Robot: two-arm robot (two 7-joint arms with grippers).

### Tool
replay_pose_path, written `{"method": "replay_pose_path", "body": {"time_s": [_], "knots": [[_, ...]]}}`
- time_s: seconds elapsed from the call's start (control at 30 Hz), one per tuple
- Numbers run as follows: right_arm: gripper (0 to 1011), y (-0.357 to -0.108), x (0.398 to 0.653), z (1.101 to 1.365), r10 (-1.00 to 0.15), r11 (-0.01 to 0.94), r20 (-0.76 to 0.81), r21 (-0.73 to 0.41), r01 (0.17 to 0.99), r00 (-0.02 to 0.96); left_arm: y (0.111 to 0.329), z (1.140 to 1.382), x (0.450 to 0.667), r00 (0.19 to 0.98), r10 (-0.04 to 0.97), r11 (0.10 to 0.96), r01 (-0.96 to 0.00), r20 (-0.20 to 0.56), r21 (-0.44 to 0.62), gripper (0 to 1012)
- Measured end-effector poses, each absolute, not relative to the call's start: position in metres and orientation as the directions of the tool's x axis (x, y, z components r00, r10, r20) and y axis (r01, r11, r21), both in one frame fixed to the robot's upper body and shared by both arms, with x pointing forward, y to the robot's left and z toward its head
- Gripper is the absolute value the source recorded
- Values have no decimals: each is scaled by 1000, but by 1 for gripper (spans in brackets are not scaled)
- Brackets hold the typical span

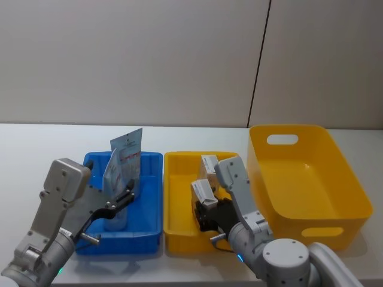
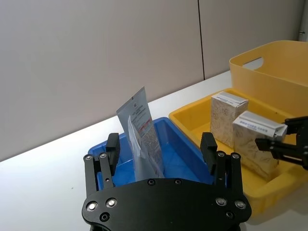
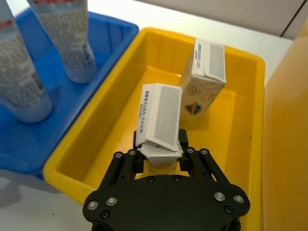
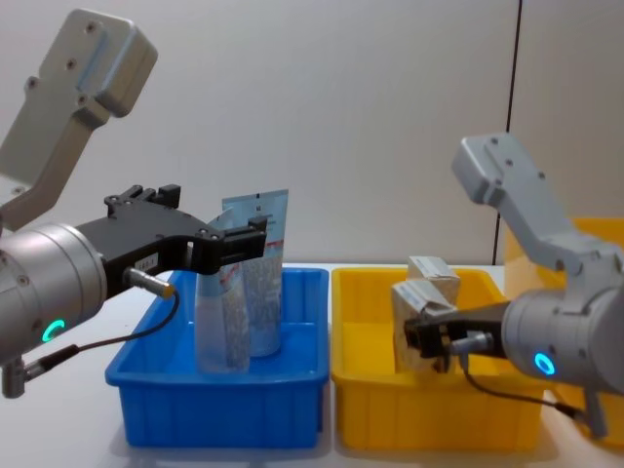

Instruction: Bimanual collaborative sorting of washing and personal care products

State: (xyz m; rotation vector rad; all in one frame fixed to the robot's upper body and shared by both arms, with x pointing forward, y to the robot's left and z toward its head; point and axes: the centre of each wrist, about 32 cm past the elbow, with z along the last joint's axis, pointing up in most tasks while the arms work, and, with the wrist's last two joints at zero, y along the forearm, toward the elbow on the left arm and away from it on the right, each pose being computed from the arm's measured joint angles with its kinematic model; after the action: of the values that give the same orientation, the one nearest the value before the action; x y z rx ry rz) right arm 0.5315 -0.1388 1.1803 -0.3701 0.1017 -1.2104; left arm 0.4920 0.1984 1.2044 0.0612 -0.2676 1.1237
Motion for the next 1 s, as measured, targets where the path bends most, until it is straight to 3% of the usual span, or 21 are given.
{"method": "replay_pose_path", "body": {"time_s": [0.57,1.0], "knots": [[347,-158,523,1231,-916,389,55,-127,912,398,198,1204,492,404,882,434,-897,242,-86,1001],[250,-184,530,1265,-952,303,52,9,953,302,198,1204,492,404,882,434,-897,242,-86,1001]]}}
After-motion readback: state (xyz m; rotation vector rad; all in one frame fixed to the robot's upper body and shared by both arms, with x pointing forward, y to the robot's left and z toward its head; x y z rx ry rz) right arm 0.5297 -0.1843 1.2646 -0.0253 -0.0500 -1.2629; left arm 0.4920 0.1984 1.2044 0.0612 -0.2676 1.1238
